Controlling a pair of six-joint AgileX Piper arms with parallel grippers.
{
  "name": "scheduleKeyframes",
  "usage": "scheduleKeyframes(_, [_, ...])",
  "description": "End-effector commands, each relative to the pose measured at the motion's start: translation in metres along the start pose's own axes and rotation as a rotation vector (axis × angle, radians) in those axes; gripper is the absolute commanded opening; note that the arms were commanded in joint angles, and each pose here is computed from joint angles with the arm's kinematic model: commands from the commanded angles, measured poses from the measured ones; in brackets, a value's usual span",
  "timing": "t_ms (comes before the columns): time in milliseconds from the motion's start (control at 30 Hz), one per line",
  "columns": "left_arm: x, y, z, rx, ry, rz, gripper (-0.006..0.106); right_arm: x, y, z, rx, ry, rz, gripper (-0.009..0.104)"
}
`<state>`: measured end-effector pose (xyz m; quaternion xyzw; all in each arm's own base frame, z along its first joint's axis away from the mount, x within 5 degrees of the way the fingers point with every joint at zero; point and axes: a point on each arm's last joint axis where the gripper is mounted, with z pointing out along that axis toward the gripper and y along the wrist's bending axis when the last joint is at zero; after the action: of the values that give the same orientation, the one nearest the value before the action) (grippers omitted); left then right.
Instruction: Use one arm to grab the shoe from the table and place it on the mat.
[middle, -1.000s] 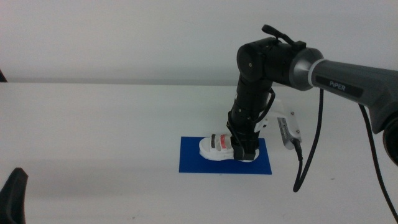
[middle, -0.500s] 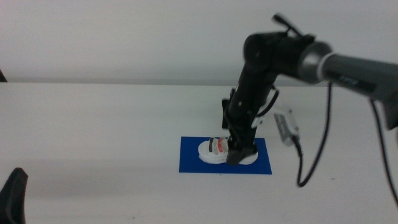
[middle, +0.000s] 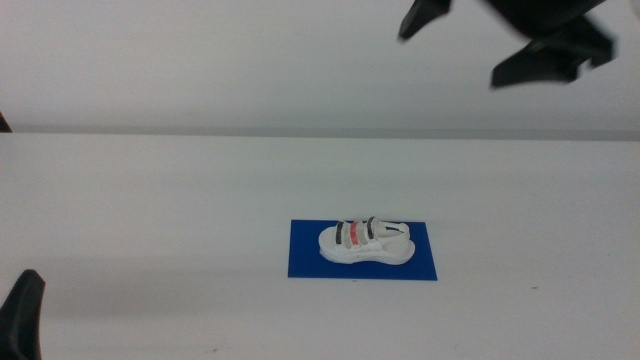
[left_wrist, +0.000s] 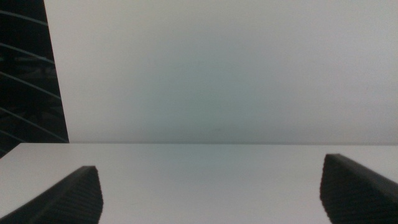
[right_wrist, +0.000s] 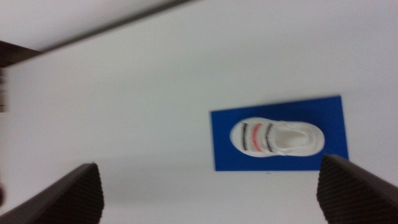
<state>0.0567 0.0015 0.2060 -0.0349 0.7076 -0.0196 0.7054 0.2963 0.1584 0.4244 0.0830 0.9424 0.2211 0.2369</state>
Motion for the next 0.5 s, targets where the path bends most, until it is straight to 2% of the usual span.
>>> scheduleKeyframes(0, [0.011, 0.001, -0.001, 0.006, -0.009, -0.006, 0.094, 0.005, 0.0, -0.035, -0.054, -0.07, -0.043, 0.091])
scheduleKeyframes(67, [0.011, 0.001, -0.001, 0.006, -0.009, -0.006, 0.094, 0.006, 0.002, -0.057, -0.107, -0.143, -0.046, 0.091])
scheduleKeyframes(133, [0.011, 0.001, -0.001, 0.006, -0.009, -0.006, 0.094, 0.004, 0.004, -0.075, -0.139, -0.258, -0.131, 0.091])
scheduleKeyframes(200, [0.011, 0.001, -0.001, 0.006, -0.009, -0.006, 0.094, 0.005, -0.002, -0.095, -0.071, -0.348, -0.369, 0.091])
scheduleKeyframes(233, [0.011, 0.001, -0.001, 0.006, -0.009, -0.006, 0.094, 0.009, -0.007, -0.105, -0.033, -0.367, -0.431, 0.091])
scheduleKeyframes(367, [0.011, 0.001, -0.001, 0.006, -0.009, -0.006, 0.094, 0.035, -0.043, -0.138, 0.08, -0.448, -0.477, 0.091])
scheduleKeyframes(467, [0.011, 0.001, -0.001, 0.006, -0.009, -0.006, 0.094, 0.066, -0.08, -0.14, 0.132, -0.53, -0.525, 0.091])
